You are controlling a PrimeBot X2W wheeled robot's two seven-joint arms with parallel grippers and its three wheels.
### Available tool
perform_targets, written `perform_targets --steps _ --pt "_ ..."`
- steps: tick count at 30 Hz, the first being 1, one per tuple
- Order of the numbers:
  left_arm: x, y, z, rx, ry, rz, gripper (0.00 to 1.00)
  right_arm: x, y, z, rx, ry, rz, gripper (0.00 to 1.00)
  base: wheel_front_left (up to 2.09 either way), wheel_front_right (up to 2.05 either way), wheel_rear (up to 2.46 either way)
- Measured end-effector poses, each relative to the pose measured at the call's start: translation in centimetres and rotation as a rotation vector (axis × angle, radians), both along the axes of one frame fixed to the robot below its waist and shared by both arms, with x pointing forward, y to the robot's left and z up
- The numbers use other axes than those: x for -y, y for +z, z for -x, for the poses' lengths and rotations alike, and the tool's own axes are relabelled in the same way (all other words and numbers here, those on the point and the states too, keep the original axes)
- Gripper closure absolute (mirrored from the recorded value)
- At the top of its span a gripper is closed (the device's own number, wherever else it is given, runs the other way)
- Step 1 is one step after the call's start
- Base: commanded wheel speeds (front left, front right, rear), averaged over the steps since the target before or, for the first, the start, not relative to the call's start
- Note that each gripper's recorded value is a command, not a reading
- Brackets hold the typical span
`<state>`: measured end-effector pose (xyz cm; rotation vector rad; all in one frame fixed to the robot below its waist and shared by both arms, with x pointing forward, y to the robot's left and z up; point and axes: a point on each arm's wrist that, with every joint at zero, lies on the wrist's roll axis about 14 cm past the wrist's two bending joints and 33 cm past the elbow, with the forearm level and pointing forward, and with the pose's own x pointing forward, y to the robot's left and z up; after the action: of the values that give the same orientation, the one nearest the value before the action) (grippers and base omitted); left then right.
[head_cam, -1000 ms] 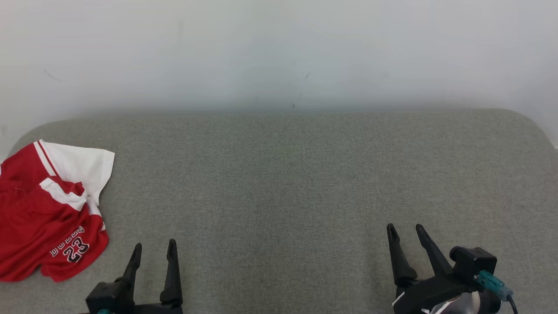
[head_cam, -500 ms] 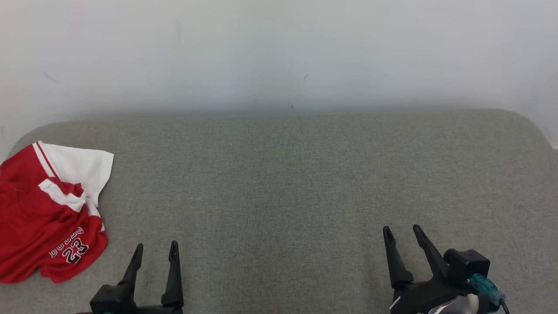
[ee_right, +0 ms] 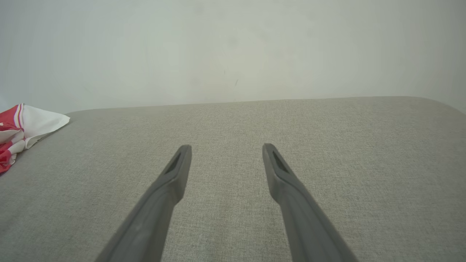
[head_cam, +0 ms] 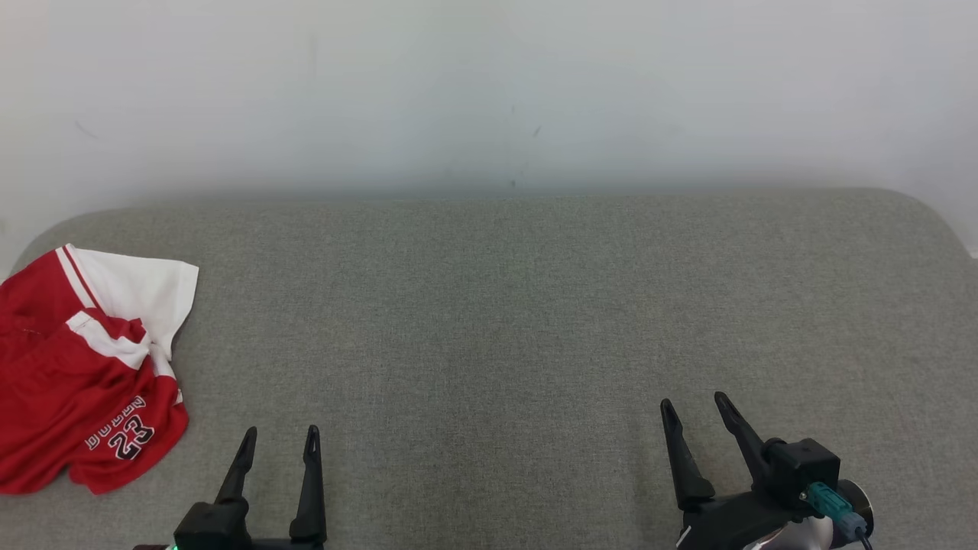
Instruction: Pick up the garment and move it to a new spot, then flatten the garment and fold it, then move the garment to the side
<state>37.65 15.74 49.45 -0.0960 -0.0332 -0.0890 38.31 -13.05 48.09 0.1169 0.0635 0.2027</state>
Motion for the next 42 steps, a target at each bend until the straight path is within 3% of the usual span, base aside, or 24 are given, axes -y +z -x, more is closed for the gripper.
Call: perform_targets --steps 24,42 --pt "-0.9 -0.3 0.2 -0.003 0.029 -0.013 0.00 -0.9 -0.4 -0.3 0.000 0.028 0.011 0.00 0.00 0.00 0.00" --pt "-9.6 -0.3 5.0 -0.005 0.307 0.019 0.00 -9.3 0.1 -1.6 0.002 0.261 -0.034 0.00 0.00 0.00 0.00"
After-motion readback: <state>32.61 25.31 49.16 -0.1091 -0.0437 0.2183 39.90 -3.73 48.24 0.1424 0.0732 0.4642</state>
